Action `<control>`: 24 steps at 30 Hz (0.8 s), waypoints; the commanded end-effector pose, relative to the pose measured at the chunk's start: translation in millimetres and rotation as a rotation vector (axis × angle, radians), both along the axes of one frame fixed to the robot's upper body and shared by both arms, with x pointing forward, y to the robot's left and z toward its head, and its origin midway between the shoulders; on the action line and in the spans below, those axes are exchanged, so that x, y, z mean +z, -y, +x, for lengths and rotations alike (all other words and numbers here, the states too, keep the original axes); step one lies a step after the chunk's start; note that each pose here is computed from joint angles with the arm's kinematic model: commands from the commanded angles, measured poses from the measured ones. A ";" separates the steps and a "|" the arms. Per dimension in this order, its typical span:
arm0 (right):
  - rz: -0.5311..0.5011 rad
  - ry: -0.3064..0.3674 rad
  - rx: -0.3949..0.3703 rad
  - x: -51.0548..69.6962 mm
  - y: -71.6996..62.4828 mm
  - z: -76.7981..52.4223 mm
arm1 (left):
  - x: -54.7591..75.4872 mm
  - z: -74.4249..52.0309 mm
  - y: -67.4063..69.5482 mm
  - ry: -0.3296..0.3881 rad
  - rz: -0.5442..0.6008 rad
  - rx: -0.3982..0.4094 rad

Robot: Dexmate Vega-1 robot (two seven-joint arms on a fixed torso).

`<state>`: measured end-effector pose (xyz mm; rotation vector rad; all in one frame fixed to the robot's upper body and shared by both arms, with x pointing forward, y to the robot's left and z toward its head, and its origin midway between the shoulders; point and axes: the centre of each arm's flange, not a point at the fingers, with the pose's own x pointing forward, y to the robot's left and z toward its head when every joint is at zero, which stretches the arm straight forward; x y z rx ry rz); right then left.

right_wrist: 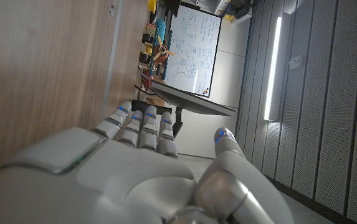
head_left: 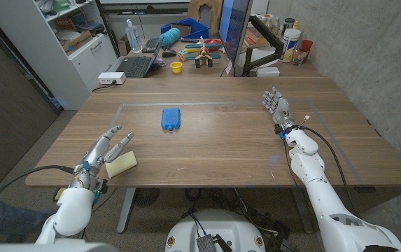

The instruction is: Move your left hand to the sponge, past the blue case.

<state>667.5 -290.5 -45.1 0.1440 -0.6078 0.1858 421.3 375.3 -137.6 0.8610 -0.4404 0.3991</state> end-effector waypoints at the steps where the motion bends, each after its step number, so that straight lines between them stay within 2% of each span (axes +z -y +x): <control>1: -0.001 -0.005 0.003 -1.6 -2.1 1.8 | -3.4 -1.6 -2.1 -0.021 0.079 0.080; 11: -0.003 -0.009 0.000 -2.0 -4.3 3.7 | -8.0 1.8 -5.5 -0.063 0.167 0.170; 24: -0.006 -0.009 -0.004 -0.2 -5.1 4.1 | -10.3 9.8 -6.2 -0.088 0.219 0.214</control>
